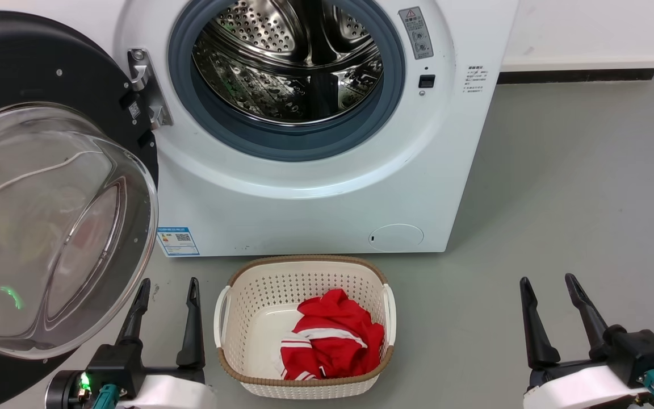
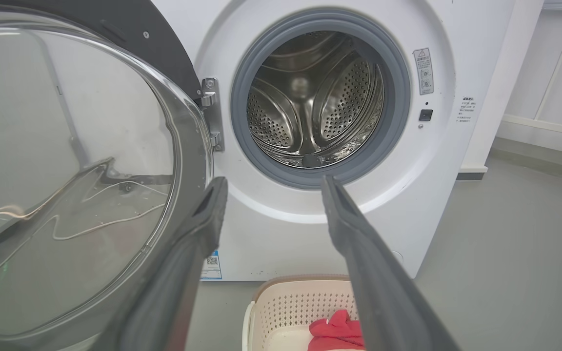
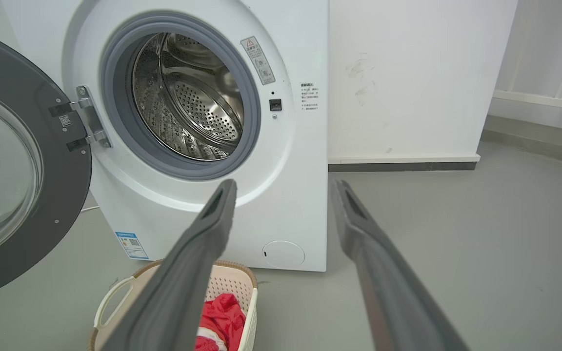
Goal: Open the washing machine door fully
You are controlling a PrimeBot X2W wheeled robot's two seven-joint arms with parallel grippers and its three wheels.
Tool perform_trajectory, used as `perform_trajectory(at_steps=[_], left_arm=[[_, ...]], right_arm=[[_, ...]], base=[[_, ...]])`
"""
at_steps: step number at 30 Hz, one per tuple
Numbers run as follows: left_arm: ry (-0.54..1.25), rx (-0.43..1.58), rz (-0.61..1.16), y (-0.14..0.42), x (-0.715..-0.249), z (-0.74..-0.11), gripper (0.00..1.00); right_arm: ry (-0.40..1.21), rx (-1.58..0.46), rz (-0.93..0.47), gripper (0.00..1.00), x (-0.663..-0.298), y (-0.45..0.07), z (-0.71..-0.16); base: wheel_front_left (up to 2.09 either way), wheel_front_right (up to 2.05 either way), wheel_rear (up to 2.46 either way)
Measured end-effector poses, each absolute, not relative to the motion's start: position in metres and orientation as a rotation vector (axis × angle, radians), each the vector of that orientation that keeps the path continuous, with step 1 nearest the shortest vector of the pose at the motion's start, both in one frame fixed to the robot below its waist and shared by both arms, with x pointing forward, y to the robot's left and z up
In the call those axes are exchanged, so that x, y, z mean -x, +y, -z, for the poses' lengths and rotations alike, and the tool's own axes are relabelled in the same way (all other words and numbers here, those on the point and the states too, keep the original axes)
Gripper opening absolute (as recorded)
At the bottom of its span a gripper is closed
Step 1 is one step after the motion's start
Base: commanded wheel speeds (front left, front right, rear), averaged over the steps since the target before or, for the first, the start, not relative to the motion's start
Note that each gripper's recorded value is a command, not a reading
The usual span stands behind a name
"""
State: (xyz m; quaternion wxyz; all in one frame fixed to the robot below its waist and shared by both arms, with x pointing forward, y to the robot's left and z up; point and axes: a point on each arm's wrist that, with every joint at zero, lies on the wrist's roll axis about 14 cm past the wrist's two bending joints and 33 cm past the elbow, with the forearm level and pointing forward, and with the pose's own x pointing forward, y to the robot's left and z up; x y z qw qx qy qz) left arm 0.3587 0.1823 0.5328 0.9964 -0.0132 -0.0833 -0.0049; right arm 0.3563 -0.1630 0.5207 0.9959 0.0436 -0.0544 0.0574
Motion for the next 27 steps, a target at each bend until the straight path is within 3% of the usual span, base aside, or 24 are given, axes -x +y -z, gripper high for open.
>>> perform_trajectory(at_steps=[1,6,27], left_arm=[[-0.167,0.026,0.011,0.182,-0.359,-0.533,0.00],[-0.096,0.036,0.007,0.182,-0.354,-0.512,0.00],[-0.014,0.437,-0.061,0.196,-0.359,-0.497,0.00]], right_arm=[[-0.109,-0.087,-0.115,0.00,-0.356,-0.163,-0.521],[-0.049,-0.097,-0.109,0.00,-0.350,-0.164,-0.502],[-0.003,-0.486,-0.036,0.00,-0.357,-0.178,-0.495]], base=[[0.00,0.00,0.00],[0.00,0.00,0.00],[0.00,0.00,0.00]])
